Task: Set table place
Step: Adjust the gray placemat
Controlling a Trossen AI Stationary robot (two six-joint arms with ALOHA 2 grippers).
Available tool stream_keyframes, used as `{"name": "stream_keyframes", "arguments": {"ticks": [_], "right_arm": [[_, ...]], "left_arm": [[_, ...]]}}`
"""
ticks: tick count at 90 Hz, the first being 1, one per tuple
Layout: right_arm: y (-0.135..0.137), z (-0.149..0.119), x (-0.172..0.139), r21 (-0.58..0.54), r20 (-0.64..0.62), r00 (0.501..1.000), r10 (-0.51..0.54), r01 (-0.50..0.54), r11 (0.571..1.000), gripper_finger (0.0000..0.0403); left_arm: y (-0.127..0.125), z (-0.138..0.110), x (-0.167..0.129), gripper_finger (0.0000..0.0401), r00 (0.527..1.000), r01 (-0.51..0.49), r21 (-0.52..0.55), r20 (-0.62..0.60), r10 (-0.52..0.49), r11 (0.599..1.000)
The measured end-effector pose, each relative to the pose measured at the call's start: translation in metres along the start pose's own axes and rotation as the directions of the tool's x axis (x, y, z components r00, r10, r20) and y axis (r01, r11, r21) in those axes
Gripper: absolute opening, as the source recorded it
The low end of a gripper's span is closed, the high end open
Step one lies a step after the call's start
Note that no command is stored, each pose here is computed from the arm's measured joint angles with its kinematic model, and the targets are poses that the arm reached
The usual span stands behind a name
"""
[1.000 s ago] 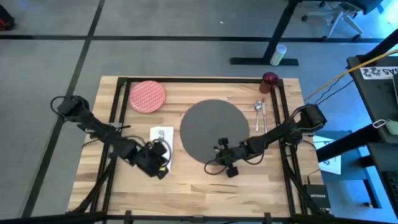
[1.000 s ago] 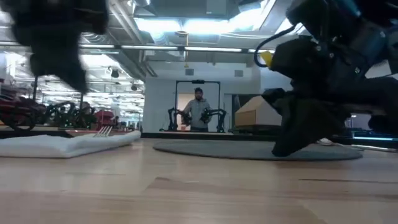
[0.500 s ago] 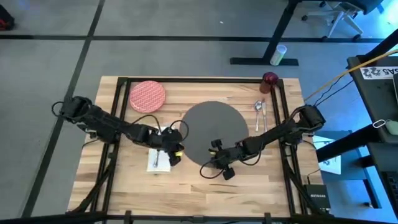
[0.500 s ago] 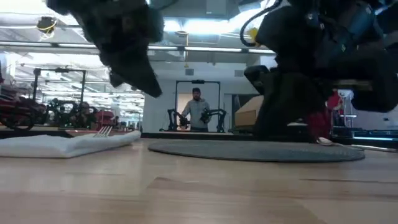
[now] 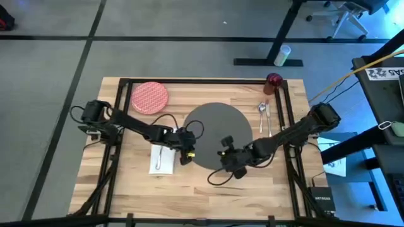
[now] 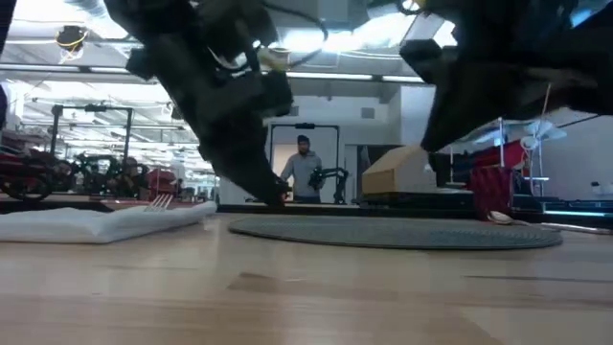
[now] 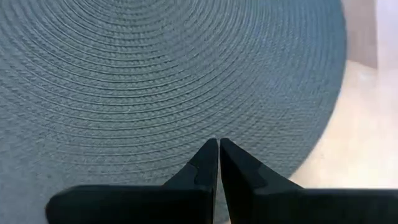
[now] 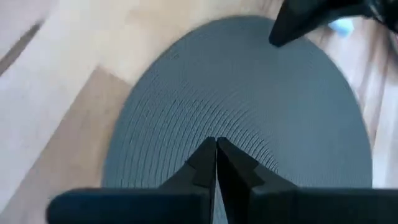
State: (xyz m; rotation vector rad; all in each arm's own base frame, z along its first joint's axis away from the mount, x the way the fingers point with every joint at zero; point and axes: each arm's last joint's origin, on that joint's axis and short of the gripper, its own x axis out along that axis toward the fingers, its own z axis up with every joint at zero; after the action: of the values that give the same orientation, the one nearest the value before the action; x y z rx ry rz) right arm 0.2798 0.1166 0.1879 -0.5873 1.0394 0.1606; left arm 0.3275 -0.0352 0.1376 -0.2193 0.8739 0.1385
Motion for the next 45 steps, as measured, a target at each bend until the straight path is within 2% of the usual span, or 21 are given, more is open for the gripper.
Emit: {"name": "stream_keyframes", "arguments": {"ticks": [16, 45], "right_arm": [[-0.001, -0.008, 0.000, 0.016, -0.084, 0.996, -0.029, 0.030, 0.999, 0.0000], [0.000, -0.014, -0.001, 0.066, -0.140, 0.990, -0.031, 0.041, 0.997, 0.0000]], "left_arm": [[-0.001, -0.008, 0.003, 0.0000, 0.998, -0.015, 0.004, -0.063, 0.015, 1.000], [-0.030, -0.036, -0.002, 0.0000, 0.992, 0.021, 0.003, -0.123, -0.021, 1.000]]}}
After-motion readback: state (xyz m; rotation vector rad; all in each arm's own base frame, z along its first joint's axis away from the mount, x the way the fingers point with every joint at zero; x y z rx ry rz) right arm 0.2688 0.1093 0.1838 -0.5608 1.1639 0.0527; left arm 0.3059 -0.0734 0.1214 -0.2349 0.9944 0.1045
